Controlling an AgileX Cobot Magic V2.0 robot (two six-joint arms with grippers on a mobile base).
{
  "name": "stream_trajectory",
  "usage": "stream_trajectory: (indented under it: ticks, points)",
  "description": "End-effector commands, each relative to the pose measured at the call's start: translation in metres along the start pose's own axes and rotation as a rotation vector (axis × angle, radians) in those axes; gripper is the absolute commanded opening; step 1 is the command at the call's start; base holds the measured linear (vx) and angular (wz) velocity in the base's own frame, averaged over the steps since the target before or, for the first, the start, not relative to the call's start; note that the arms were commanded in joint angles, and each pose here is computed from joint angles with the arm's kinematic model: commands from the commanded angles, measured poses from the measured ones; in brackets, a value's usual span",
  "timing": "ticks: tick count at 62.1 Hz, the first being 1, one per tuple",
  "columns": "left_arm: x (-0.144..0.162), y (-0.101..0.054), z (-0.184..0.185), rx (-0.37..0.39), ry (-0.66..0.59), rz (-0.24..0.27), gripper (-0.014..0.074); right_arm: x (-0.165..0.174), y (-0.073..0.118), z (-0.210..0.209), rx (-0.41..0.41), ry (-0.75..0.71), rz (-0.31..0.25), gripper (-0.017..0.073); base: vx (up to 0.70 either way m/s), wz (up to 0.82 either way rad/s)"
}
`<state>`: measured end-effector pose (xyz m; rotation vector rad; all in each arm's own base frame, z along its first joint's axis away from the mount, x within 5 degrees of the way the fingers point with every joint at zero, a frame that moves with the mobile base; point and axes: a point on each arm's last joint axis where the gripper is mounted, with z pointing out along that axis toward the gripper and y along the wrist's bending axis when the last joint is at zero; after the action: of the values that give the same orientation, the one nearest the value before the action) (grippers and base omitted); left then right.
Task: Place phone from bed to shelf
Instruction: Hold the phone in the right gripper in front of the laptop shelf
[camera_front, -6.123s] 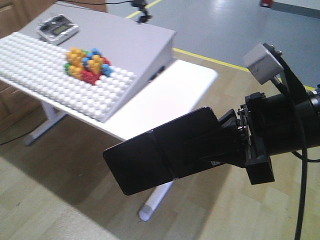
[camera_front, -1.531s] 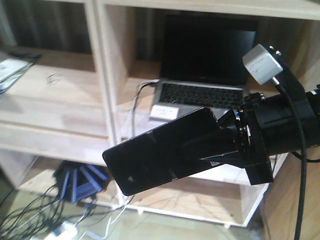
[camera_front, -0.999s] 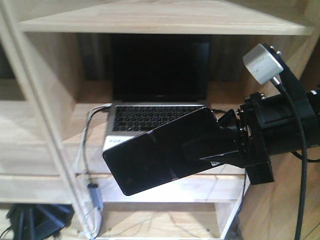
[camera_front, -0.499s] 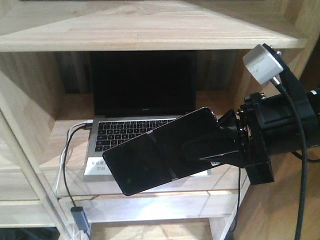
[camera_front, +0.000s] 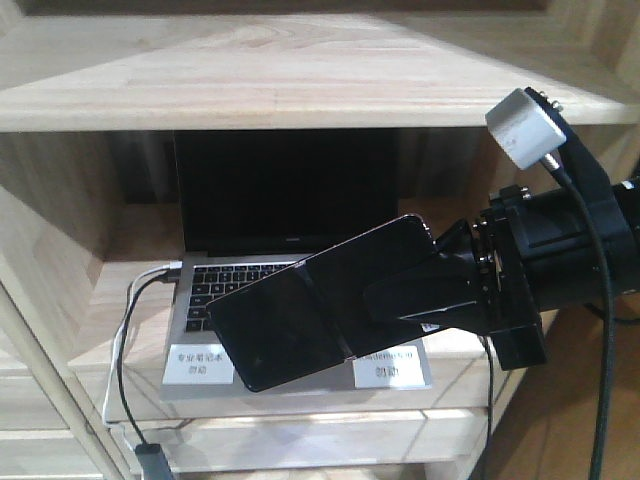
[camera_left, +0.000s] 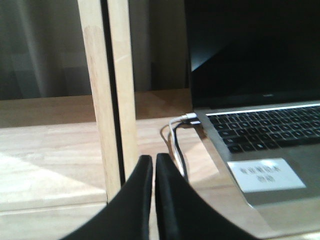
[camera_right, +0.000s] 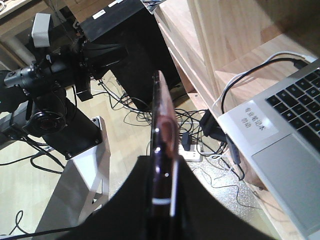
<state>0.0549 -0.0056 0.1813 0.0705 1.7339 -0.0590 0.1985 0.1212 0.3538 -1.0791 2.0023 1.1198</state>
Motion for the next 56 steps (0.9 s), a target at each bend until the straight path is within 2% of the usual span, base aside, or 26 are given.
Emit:
stream_trajectory:
  ticks: [1,56]
  points:
    - [-0.0060,0.0006,-0.0003,-0.004,-0.075,-0.012,0.0001,-0.0111,0.0180,-0.0084,-0.090,-0.068,-0.022,-0.0001,0.08,0.03]
    - [-0.0060,0.0006,-0.0003,-0.004,-0.075,-0.012,0.0001,-0.0116,0.0172,-0.0083,-0.081,-0.073,-0.021,-0.0001,0.02,0.01]
